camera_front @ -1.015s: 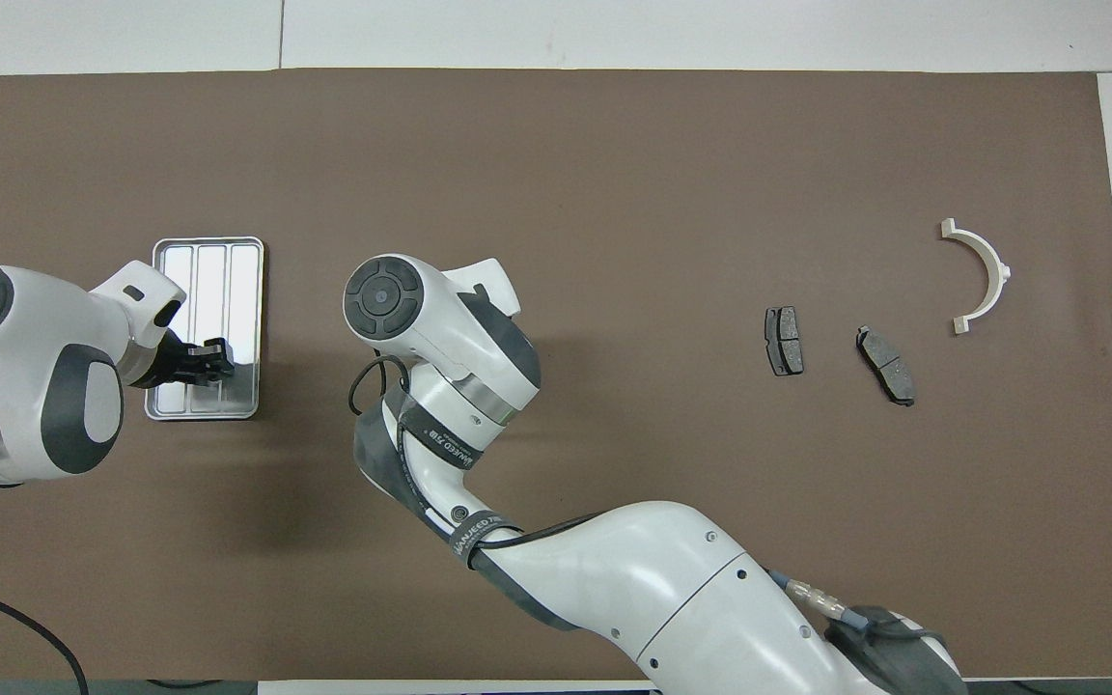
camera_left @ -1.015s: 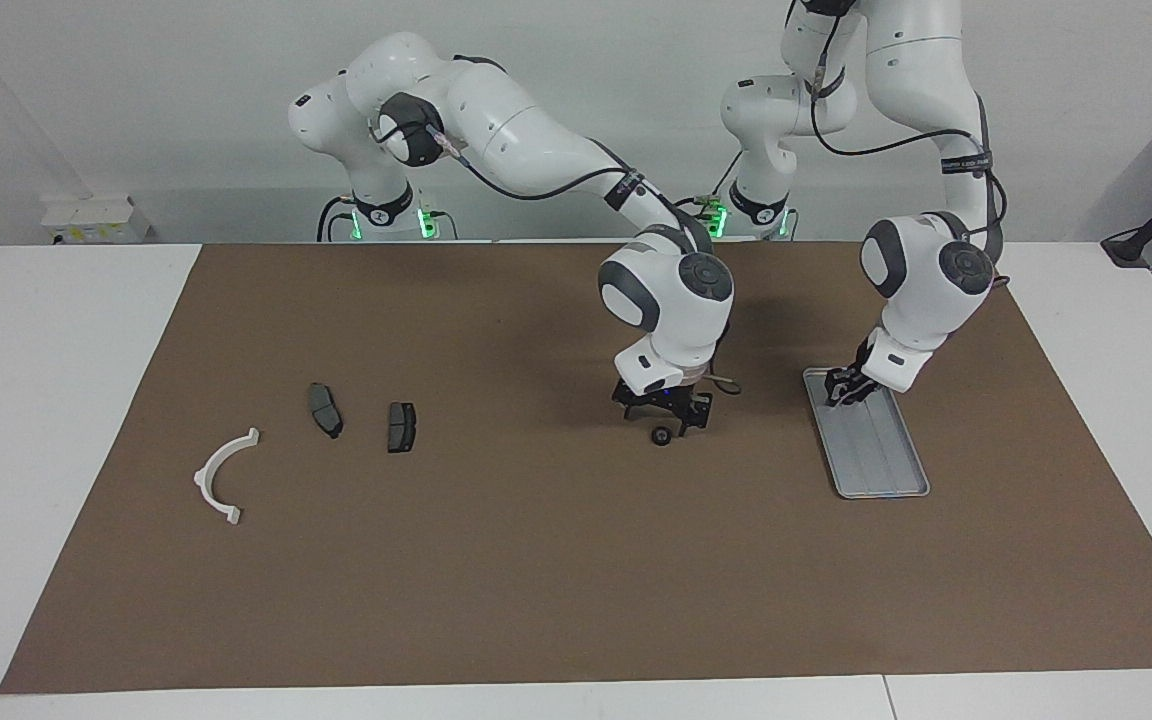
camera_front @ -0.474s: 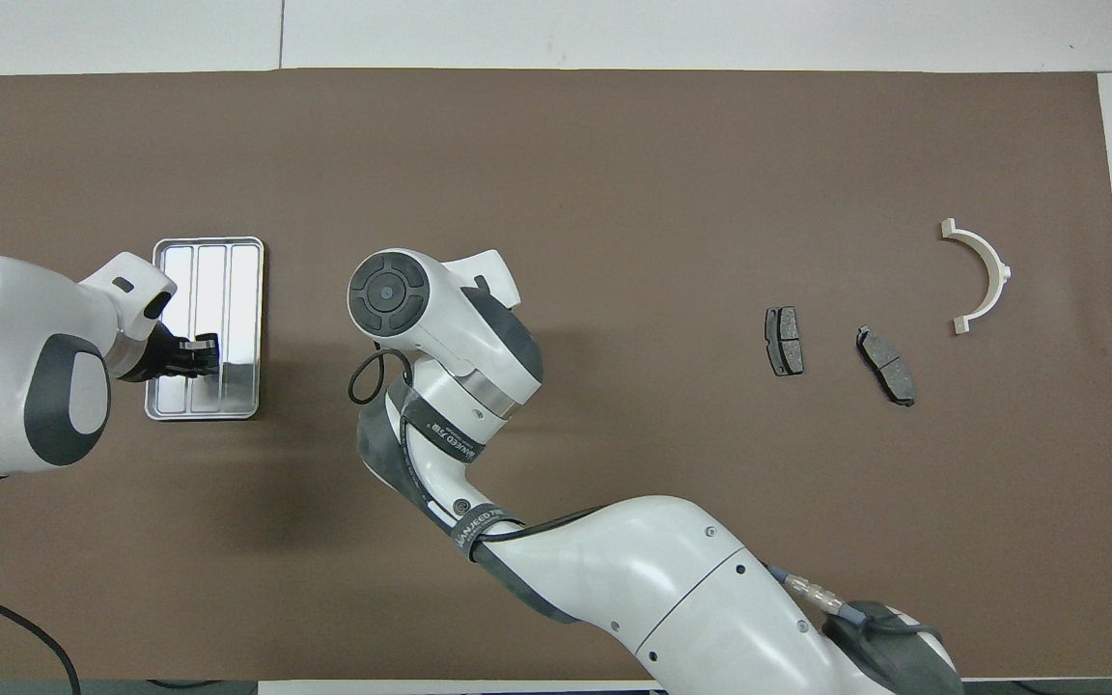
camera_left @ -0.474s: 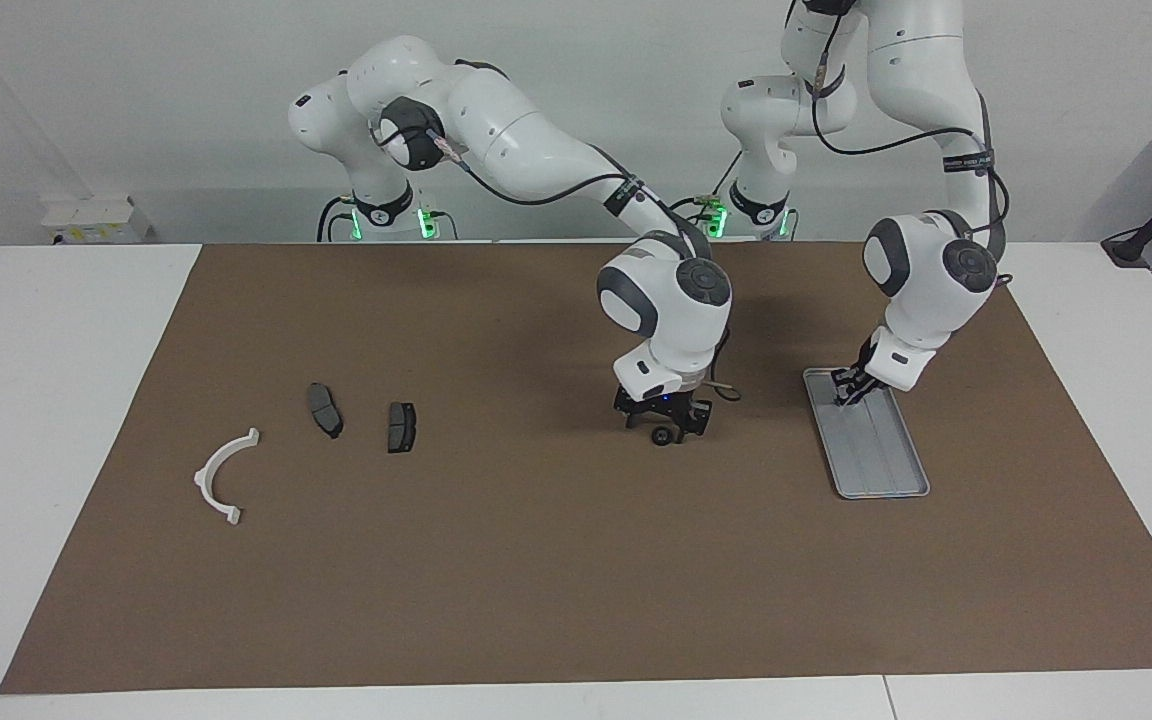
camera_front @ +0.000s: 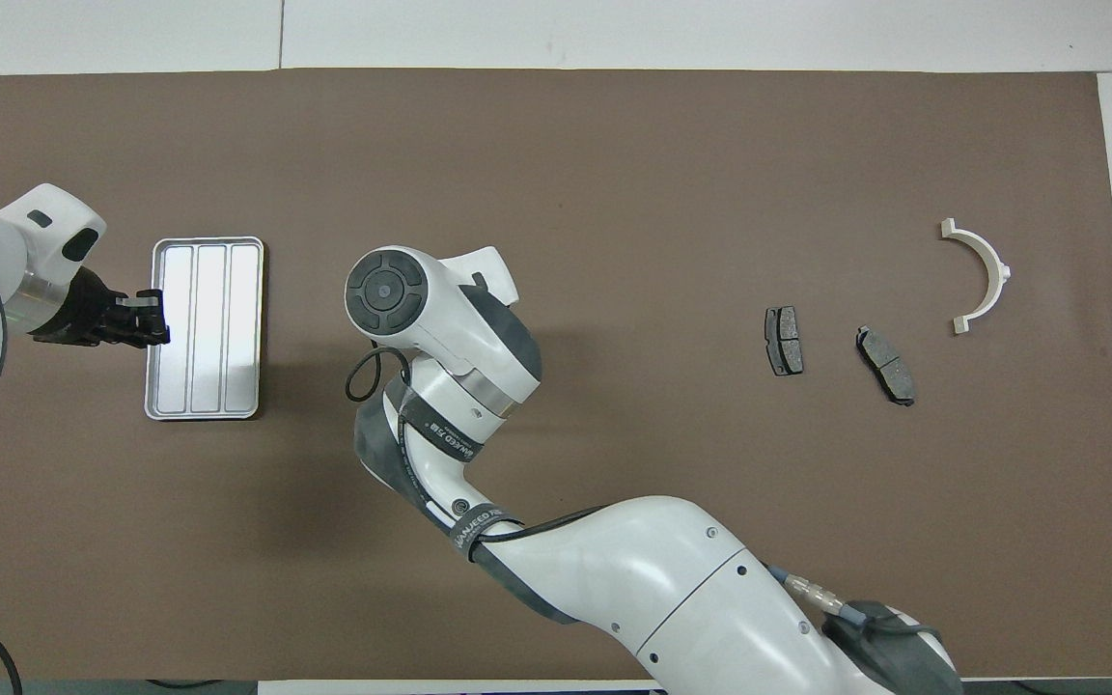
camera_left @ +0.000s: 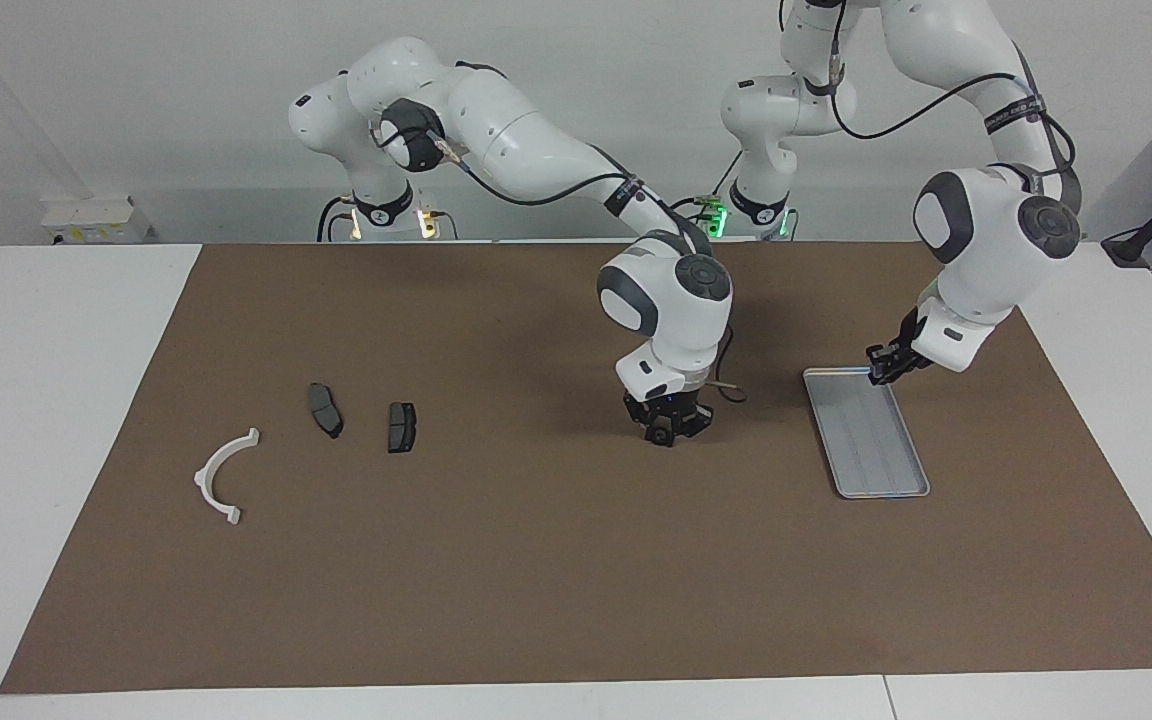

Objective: Place bearing gear from tray to pile

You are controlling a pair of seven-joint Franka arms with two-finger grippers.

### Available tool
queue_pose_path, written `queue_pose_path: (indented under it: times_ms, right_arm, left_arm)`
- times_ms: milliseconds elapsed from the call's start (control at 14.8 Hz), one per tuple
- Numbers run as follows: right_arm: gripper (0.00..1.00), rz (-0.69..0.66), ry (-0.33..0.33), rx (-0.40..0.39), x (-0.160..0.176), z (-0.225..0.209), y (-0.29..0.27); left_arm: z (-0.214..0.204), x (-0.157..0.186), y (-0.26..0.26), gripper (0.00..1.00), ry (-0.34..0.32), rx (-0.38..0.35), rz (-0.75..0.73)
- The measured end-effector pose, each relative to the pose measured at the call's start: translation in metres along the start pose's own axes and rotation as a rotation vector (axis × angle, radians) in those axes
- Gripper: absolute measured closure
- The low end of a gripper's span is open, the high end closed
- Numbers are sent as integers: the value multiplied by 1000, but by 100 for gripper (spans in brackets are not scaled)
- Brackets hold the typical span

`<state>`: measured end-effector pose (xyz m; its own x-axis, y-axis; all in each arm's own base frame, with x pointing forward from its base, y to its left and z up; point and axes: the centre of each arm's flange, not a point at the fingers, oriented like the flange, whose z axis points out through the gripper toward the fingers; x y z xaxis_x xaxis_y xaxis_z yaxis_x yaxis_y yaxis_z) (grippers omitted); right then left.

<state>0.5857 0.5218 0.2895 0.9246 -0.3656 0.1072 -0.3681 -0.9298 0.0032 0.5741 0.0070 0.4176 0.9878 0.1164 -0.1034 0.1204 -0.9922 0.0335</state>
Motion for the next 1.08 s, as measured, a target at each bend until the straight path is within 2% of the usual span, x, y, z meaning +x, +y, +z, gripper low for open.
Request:
queue_pose_path:
  times_ms: [135,203,406,541,609,744,880,1083]
  right_arm:
    - [65,-3,-25,-60,16,-4,15]
    - [65,-38,-43,-93,35,-19,30]
    - [65,-208,-112,-121,126,-130,120]
    - [65,-332,-147,-90,189,-199,210]
    - [65,-400,-149,-73,217,-217,252]
    - [65,-493,-139,-48,264,-211,316]
    - [65,-518,-135,-39,299,-166,360]
    - [65,-503,-114,-31,315,-84,387]
  left_arm:
    - [0,0,3,77,0,0,-20]
    - [0,0,7,77,1,0,-28]
    - [-4,-4,43,77,9,2,-50]
    - [-10,-14,107,77,33,2,-103]
    - [-12,-25,148,77,52,-2,-118]
    - [-7,-49,218,77,77,-13,-140]
    - [17,-64,271,77,83,-16,-145]
    - [79,-63,330,77,96,-23,-179]
